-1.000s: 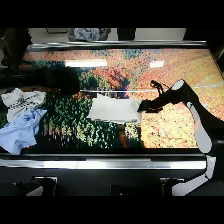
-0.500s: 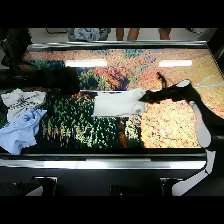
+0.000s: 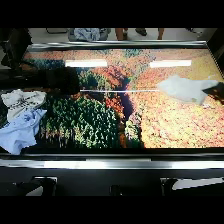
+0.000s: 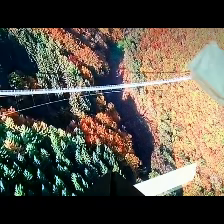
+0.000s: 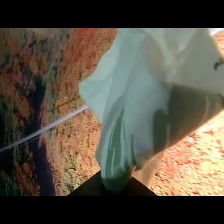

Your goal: Fold the shirts.

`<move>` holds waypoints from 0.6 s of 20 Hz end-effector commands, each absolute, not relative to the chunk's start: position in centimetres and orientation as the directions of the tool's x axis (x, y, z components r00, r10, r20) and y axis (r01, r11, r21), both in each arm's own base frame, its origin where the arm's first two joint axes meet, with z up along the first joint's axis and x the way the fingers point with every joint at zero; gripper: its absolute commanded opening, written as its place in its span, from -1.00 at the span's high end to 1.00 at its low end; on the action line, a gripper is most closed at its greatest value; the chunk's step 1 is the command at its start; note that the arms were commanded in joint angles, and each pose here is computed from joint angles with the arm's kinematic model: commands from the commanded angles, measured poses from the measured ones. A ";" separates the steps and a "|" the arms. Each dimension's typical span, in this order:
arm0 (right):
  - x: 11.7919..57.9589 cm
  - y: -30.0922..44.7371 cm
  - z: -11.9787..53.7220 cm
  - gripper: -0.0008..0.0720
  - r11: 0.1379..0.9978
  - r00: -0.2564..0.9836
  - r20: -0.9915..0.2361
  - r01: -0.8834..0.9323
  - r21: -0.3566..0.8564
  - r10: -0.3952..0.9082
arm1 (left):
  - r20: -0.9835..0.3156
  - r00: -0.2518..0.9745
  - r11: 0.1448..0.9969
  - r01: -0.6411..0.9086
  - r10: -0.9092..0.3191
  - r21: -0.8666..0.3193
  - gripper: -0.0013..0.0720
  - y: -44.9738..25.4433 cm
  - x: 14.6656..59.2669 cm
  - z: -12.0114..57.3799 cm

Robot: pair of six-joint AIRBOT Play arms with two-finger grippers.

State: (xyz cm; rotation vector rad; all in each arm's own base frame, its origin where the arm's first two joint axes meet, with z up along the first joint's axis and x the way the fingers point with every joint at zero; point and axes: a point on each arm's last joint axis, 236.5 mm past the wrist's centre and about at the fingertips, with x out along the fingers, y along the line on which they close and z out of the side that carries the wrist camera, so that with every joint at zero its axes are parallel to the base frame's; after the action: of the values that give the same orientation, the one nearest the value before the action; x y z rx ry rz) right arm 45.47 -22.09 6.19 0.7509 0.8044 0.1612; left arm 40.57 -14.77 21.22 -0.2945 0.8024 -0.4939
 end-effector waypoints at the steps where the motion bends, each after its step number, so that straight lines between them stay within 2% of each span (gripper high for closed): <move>1: 36.8 -29.3 6.0 0.84 0.724 0.674 -0.672 0.293 0.624 0.307 | -0.612 0.590 0.848 0.308 -0.526 -0.432 0.87 -14.8 40.6 21.2; 3: 30.6 -30.4 2.8 0.83 0.735 0.502 -0.809 0.416 0.535 0.305 | -0.612 0.590 0.848 0.307 -0.526 -0.432 0.87 -14.8 40.6 21.2; 6: 21.5 -32.3 -1.4 0.83 0.743 0.141 -0.964 0.615 0.265 0.228 | -0.613 0.589 0.846 0.294 -0.527 -0.445 0.87 -14.8 40.6 21.2; 7: 20.4 -32.4 -1.9 0.83 0.727 0.100 -0.972 0.649 0.226 0.212 | -0.614 0.588 0.846 0.294 -0.527 -0.445 0.87 -14.8 40.5 21.2; 12: 17.6 -29.2 -6.1 0.83 0.685 0.021 -0.964 0.699 0.202 0.264 | -0.613 0.587 0.845 0.294 -0.528 -0.446 0.87 -14.9 40.5 21.2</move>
State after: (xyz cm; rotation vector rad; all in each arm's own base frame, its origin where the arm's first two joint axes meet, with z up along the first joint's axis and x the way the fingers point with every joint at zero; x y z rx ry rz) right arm 21.23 -30.02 -3.83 0.8014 1.4465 -0.3148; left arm 40.49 -14.86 21.14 -0.3095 0.8115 -0.4902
